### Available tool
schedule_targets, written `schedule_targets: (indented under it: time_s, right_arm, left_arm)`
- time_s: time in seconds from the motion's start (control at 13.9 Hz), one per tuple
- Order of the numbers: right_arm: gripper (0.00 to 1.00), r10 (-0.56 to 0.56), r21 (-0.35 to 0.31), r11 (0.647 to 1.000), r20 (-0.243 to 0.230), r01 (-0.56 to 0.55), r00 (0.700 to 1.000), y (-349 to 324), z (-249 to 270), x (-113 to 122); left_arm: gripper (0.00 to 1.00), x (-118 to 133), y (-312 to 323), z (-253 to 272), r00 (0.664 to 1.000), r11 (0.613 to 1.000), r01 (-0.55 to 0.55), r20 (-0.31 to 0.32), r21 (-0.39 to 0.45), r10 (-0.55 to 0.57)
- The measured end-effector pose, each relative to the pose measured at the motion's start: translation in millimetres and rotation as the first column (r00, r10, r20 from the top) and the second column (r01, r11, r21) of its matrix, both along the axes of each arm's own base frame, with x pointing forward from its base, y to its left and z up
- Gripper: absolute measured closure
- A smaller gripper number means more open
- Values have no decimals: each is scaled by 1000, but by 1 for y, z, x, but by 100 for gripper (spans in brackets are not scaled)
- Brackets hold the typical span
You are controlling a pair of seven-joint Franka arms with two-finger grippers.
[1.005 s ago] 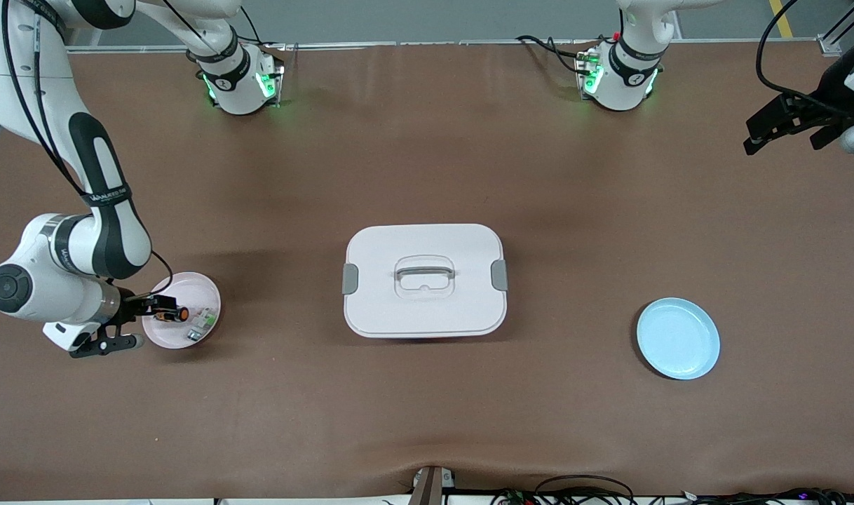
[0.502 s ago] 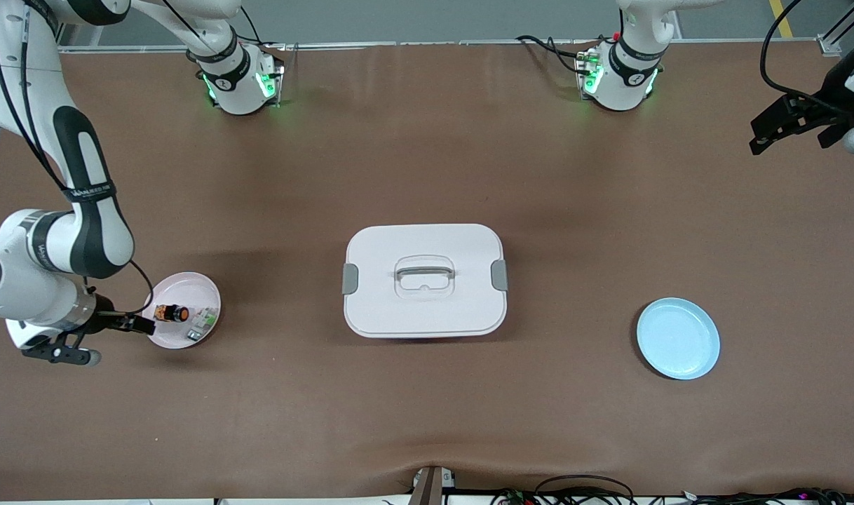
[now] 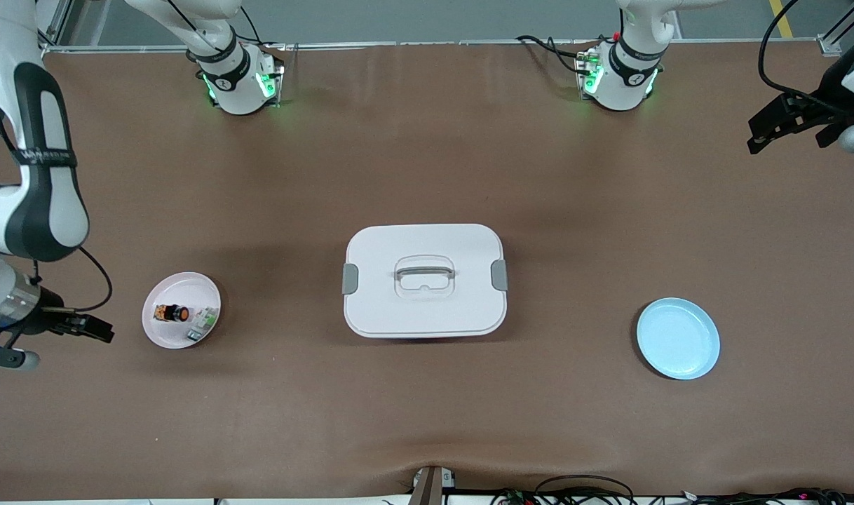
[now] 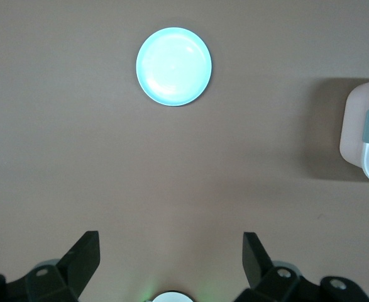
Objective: Transfer orange switch to right arm and place
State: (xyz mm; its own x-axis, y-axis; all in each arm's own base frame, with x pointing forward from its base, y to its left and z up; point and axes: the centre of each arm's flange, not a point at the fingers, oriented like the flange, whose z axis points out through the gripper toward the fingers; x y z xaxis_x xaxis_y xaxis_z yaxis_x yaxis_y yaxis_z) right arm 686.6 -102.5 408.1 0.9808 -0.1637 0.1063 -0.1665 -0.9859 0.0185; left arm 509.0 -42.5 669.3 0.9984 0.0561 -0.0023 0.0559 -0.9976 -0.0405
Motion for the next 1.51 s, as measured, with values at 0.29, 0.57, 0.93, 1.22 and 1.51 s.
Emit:
schedule_targets:
  time_s: [0.29, 0.57, 0.93, 1.22, 1.51]
  right_arm:
    - [0, 7, 6, 1000, -38, -7, 999, 10, 55, -24]
    - [0, 15, 4, 1000, -21, -15, 1000, 21, 96, -64]
    - [0, 27, -3, 1000, 23, -27, 999, 34, 117, -115]
    - [0, 33, -8, 999, 55, -33, 998, 39, 115, -136]
    - [0, 33, -5, 999, 31, -33, 999, 39, 140, -133]
  left_arm:
    - [0, 0, 0, 0, 1000, 1000, 2, 1, -3, -2]
    - [0, 0, -1, 0, 1000, 1000, 5, 0, -3, -5]
    - [0, 0, -3, 0, 999, 999, 41, -2, -3, -41]
    - [0, 0, -3, -1, 999, 999, 47, -3, -3, -47]
    - [0, 0, -4, -1, 999, 999, 49, 2, -3, -49]
